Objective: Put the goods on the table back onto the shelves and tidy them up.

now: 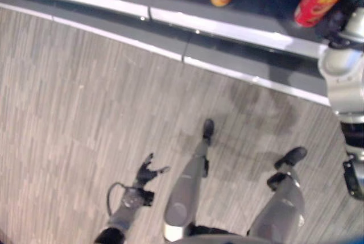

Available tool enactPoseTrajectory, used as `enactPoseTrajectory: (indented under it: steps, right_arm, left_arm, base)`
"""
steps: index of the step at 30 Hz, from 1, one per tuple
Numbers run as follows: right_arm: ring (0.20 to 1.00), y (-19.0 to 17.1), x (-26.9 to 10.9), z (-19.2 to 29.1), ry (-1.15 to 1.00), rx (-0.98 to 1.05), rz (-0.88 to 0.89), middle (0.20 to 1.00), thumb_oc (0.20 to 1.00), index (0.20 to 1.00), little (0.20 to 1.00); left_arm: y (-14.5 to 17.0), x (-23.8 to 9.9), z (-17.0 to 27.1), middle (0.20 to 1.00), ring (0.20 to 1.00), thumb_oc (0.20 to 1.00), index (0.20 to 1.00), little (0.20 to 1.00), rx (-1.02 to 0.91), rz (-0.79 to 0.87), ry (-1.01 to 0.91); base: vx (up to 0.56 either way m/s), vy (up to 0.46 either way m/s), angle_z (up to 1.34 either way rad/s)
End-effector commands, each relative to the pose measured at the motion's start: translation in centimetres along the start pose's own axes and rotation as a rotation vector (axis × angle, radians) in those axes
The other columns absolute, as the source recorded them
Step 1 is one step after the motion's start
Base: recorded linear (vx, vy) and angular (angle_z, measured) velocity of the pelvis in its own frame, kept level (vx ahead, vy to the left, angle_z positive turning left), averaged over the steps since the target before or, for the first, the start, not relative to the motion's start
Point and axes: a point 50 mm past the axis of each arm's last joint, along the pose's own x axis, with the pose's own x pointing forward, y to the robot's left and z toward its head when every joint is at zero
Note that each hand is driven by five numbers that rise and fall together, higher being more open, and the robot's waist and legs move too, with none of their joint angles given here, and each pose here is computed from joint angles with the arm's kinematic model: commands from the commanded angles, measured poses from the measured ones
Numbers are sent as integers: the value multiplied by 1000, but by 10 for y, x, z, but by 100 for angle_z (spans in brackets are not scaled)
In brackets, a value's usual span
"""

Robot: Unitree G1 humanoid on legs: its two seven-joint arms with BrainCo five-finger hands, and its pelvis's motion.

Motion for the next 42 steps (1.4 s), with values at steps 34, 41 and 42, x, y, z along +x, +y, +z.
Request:
enactPoseTrajectory:
  steps: [34, 41, 42]
  right_arm:
    - [1000, 66, -109, -30, 604, 628, 496, 1000, 1000, 1000, 1000]
    - [1000, 65, -102, -42, 629, 599, 453, 1000, 1000, 1000, 1000]
    - [1000, 65, -98, -46, 630, 580, 442, 1000, 1000, 1000, 1000]
  left_arm:
    - [9, -10, -34, 1000, 1000, 1000, 1000, 1000, -21, -1, 138]
    - [9, -11, -36, 1000, 1000, 1000, 1000, 1000, -22, -5, 144]
    - [9, -11, -37, 1000, 1000, 1000, 1000, 1000, -19, -5, 146]
  base:
    - [3, 0, -4]
    - [0, 0, 0]
    - [0, 0, 0]
